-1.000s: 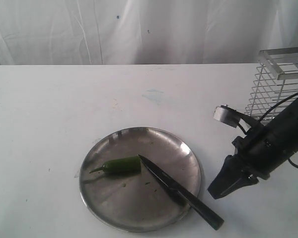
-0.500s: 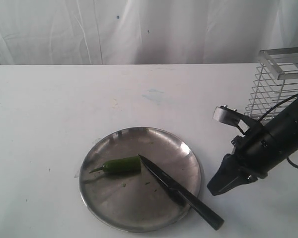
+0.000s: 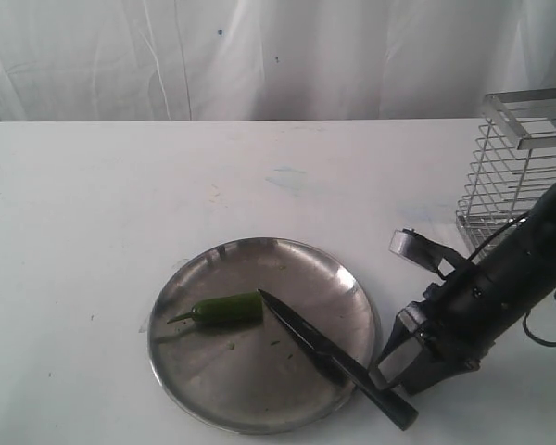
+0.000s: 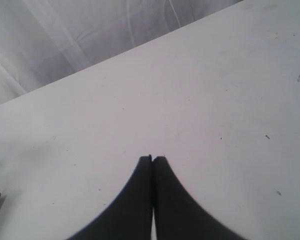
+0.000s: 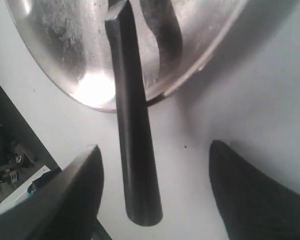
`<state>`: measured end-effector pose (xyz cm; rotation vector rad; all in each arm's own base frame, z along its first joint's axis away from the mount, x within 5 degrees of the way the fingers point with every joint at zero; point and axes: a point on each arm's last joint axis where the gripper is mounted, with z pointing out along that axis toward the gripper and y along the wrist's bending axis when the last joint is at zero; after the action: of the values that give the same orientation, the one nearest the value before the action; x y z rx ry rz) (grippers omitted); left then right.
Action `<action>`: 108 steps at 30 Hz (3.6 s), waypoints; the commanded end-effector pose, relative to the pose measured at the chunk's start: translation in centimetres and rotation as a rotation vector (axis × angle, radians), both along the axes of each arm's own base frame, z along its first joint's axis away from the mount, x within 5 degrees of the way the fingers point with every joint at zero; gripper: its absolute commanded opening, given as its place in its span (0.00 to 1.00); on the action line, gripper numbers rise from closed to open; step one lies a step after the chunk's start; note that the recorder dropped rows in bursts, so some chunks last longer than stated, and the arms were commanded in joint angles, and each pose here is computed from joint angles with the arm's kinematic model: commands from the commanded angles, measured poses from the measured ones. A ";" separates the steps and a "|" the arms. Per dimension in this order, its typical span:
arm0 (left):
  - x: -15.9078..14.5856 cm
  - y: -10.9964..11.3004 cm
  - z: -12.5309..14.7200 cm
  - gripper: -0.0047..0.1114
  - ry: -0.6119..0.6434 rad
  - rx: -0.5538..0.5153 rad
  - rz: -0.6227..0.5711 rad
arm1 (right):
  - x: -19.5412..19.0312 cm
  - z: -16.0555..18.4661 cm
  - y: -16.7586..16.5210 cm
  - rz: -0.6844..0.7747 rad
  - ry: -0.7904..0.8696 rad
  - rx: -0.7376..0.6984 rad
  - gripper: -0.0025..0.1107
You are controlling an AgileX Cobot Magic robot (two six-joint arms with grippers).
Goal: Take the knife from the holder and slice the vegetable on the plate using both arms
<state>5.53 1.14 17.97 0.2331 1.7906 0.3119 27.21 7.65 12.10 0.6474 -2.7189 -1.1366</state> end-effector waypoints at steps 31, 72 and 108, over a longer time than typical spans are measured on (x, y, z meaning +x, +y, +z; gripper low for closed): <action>0.0 0.0 -0.1 0.04 -0.003 0.009 -0.007 | -1.8 -6.1 3.2 0.139 0.205 0.061 0.04; 0.2 -1.1 1.4 0.04 -0.172 0.026 -0.124 | -1.5 6.5 5.4 0.090 -0.426 0.009 0.02; 19.3 -6.2 7.9 0.04 0.235 0.062 -0.493 | -2.1 10.6 5.7 -0.003 -0.546 -0.045 0.02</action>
<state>22.86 -5.31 29.93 0.5662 1.6761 -0.1583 25.20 13.75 23.06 1.0915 -3.1337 -1.1064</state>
